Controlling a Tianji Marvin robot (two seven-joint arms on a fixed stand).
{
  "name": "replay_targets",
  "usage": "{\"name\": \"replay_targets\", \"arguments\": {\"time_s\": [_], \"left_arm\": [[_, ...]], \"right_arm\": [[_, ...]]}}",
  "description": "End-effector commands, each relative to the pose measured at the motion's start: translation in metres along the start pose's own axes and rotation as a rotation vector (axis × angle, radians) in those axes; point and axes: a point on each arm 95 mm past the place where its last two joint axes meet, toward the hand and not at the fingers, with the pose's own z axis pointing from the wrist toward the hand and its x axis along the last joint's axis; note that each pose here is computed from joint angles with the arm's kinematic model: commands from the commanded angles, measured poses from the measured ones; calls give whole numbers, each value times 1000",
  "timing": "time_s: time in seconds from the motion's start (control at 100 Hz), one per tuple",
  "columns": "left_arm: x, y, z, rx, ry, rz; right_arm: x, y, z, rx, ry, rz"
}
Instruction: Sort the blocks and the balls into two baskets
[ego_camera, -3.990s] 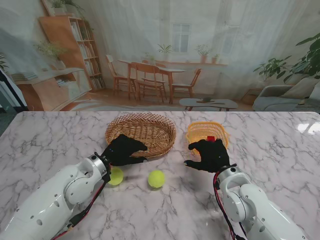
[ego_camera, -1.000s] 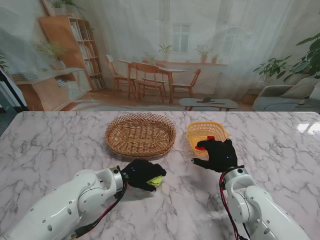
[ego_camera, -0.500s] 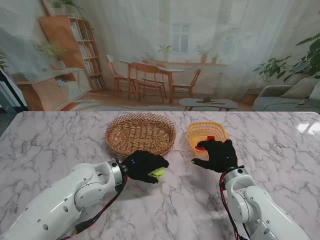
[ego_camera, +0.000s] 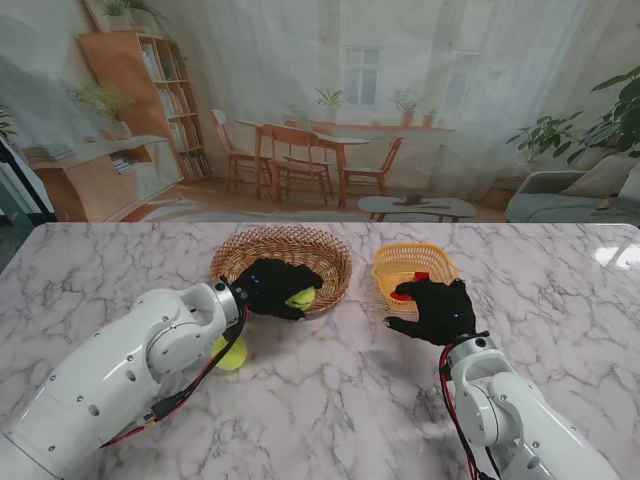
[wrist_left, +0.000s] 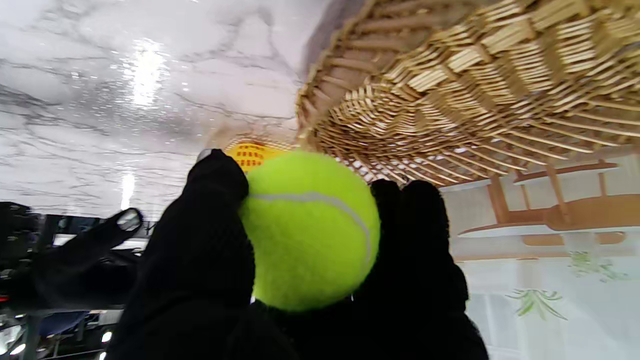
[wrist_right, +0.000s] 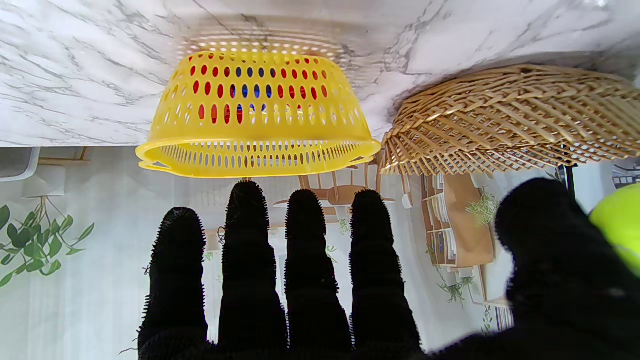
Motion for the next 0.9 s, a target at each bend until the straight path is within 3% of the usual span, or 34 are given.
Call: {"name": "replay_targets", "arguments": {"time_s": [0.0, 0.33, 0.61, 0.89], "left_arm": [[-13, -10, 6, 1, -33, 7], [-36, -23, 39, -31, -109, 4], [-43, -2, 65, -93, -166, -52], [-50, 18, 73, -131, -209, -74]], "right_arm": [[1, -3, -1, 8, -6, -1], [0, -3, -1, 12, -5, -4], [0, -3, -1, 9, -6, -3], [1, -4, -1, 14, -4, -5]]}}
